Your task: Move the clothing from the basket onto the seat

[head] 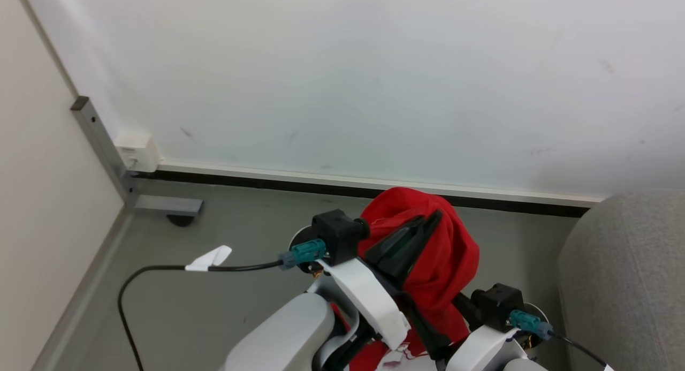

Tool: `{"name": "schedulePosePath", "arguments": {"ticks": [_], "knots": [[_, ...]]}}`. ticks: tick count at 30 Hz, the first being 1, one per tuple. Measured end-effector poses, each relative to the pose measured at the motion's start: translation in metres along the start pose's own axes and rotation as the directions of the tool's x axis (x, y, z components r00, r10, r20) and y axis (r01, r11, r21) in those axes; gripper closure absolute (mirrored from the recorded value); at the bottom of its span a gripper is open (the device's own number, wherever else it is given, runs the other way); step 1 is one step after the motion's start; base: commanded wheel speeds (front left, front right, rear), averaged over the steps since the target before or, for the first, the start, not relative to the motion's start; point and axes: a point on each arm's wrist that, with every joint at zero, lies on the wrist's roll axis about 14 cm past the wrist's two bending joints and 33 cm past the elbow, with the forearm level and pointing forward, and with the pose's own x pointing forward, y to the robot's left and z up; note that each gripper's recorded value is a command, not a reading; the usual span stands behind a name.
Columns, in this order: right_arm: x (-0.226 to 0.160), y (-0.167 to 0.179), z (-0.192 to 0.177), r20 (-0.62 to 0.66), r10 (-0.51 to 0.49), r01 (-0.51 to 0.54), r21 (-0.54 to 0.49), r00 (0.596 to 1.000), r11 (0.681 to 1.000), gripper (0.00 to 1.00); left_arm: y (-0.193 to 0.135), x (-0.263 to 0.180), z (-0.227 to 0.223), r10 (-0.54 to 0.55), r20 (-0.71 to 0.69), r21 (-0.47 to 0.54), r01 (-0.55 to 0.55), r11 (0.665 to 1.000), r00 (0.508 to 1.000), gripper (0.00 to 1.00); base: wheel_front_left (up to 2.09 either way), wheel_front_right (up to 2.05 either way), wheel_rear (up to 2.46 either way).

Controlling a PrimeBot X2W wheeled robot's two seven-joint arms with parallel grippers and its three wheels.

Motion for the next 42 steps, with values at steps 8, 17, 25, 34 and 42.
{"name": "schedulePosePath", "arguments": {"ticks": [8,17,25,34,42], "knots": [[0.019,0.010,0.004,-0.018,0.039,-0.039,-0.026,0.999,0.999,0.00,0.002,-0.008,0.000,0.012,-0.013,0.005,-0.012,1.000,1.000,1.00,0.00,0.00,0.00],[0.025,0.012,0.017,0.019,0.048,-0.047,-0.033,0.999,0.998,1.00,0.013,-0.010,-0.005,0.041,-0.025,-0.008,-0.041,0.999,0.999,1.00,0.00,0.00,0.00],[0.020,0.011,0.014,0.018,0.042,-0.042,-0.030,0.999,0.999,1.00,0.022,-0.008,-0.007,0.060,-0.027,-0.005,-0.060,0.998,0.998,1.00,0.00,0.00,0.00],[0.015,0.011,0.018,0.040,0.041,-0.040,-0.019,0.998,0.999,1.00,0.030,-0.008,-0.013,0.083,-0.039,-0.001,-0.083,0.997,0.996,1.00,0.00,0.00,0.00],[-0.003,-0.008,0.025,0.089,-0.024,0.025,-0.002,0.996,1.000,1.00,0.036,-0.012,-0.025,0.102,-0.062,-0.007,-0.103,0.995,0.993,0.44,0.00,0.00,0.00]]}}
